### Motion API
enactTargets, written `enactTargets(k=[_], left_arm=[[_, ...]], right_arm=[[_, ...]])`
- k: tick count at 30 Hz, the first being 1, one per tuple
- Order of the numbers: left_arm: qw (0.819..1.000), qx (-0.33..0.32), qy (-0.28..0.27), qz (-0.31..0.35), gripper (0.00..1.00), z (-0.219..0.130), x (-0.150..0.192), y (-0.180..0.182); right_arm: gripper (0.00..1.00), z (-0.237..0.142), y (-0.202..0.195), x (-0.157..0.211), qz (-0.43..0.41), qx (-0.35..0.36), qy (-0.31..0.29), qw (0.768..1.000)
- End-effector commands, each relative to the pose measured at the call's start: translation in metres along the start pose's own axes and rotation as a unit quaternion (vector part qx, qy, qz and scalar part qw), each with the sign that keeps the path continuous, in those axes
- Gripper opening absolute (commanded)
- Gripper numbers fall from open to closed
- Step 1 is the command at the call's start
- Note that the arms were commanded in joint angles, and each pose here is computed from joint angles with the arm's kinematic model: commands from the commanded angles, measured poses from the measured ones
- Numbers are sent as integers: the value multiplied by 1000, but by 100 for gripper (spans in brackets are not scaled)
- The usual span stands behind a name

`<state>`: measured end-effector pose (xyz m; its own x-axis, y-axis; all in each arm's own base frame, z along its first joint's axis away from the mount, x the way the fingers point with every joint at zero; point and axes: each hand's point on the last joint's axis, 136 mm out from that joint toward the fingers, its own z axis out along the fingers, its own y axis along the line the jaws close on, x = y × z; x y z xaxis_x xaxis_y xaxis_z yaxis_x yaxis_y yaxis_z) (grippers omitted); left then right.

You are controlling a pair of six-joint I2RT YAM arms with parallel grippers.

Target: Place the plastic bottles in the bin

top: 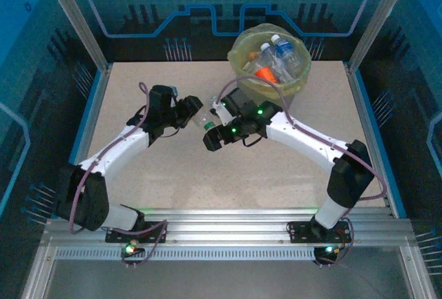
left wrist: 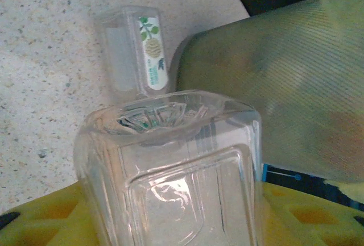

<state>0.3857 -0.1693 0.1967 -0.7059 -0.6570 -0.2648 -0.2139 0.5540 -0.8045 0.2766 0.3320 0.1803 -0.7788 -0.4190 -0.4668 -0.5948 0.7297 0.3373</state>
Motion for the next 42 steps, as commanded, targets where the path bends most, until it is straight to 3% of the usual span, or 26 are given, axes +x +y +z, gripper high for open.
enactTargets(k=[1, 9, 14, 19, 21, 24, 27, 31, 42], left_arm=[[1000, 12, 17, 20, 58, -8, 14, -3], [999, 28, 22, 27, 58, -16, 24, -13], [999, 35, 18, 18, 58, -18, 25, -14], [998, 51, 22, 8, 59, -18, 26, -21], [998, 55, 23, 7, 59, -19, 26, -23], [998, 59, 22, 8, 59, -21, 25, -26], [998, 65, 20, 9, 67, -24, 25, -29], [996, 85, 12, 8, 97, -31, 21, -40], [985, 147, -63, 67, 99, -101, 2, -93]], right_arm=[[89, -2, 24, -15, -25, -36, -16, 999], [79, 8, 24, -20, -25, -34, -9, 999], [61, 7, 26, -22, -27, -37, -9, 999], [61, 10, 24, -20, -26, -29, -4, 999], [54, 11, 22, -19, -25, -25, -2, 999], [34, 9, 22, -20, -27, -25, -3, 999], [18, 3, 24, -23, -31, -24, -10, 999], [9, -7, 22, -26, -35, -13, -19, 999], [6, -80, -10, -46, -29, 59, -78, 995]])
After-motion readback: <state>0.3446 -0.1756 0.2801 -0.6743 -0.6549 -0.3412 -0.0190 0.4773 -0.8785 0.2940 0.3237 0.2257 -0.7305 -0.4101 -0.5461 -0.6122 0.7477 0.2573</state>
